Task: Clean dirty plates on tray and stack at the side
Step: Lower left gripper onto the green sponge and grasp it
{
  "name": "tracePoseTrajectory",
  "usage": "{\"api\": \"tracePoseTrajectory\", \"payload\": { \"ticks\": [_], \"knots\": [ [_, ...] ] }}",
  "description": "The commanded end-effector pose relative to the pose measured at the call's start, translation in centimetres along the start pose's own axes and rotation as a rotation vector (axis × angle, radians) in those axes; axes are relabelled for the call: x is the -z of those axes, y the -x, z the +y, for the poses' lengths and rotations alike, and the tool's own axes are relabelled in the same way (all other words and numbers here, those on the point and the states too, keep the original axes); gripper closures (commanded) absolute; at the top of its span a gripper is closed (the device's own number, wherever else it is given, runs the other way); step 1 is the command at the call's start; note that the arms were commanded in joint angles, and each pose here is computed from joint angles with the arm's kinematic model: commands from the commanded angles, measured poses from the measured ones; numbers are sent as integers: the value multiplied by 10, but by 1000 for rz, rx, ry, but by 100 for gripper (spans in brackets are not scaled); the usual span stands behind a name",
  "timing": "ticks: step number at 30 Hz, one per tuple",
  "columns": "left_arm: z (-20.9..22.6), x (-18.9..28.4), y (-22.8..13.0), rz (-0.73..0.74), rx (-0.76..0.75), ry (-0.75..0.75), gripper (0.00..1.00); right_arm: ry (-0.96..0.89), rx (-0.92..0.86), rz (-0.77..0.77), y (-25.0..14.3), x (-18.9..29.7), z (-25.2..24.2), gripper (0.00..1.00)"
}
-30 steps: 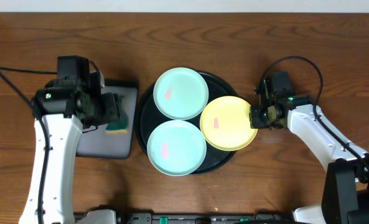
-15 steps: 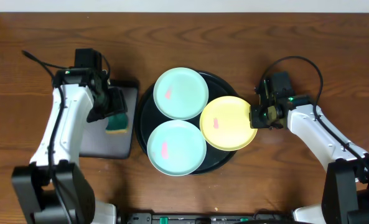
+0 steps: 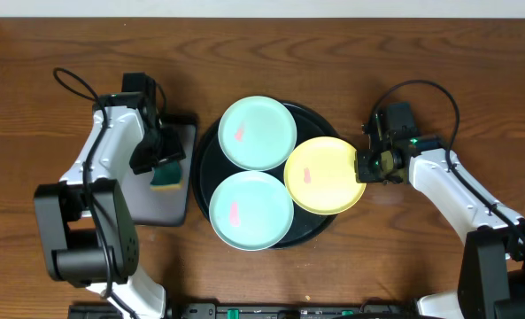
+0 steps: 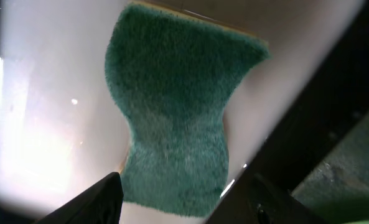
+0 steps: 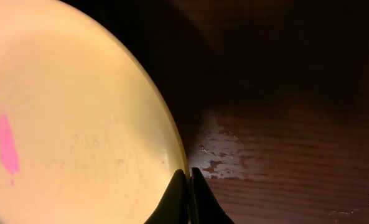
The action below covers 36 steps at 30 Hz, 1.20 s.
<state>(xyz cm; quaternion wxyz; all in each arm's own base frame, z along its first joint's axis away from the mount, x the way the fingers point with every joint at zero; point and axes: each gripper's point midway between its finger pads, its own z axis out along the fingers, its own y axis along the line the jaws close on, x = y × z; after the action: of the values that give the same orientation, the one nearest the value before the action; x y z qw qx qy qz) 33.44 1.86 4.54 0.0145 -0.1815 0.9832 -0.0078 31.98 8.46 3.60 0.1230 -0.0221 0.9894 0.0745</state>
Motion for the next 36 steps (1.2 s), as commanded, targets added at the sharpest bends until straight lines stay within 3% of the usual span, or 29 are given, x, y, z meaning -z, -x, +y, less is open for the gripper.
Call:
{"api": "tracePoseTrajectory", "payload": {
  "ticks": [1, 14, 36],
  "knots": [
    [6, -12, -1, 19, 11, 42, 35, 11, 12, 19, -6, -4, 6, 99],
    [8, -38, -6, 82, 26, 64, 36, 11, 13, 19, -6, -4, 6, 99],
    [14, -50, -4, 45, 25, 91, 41, 11, 13, 18, -6, -4, 6, 99]
  ]
}}
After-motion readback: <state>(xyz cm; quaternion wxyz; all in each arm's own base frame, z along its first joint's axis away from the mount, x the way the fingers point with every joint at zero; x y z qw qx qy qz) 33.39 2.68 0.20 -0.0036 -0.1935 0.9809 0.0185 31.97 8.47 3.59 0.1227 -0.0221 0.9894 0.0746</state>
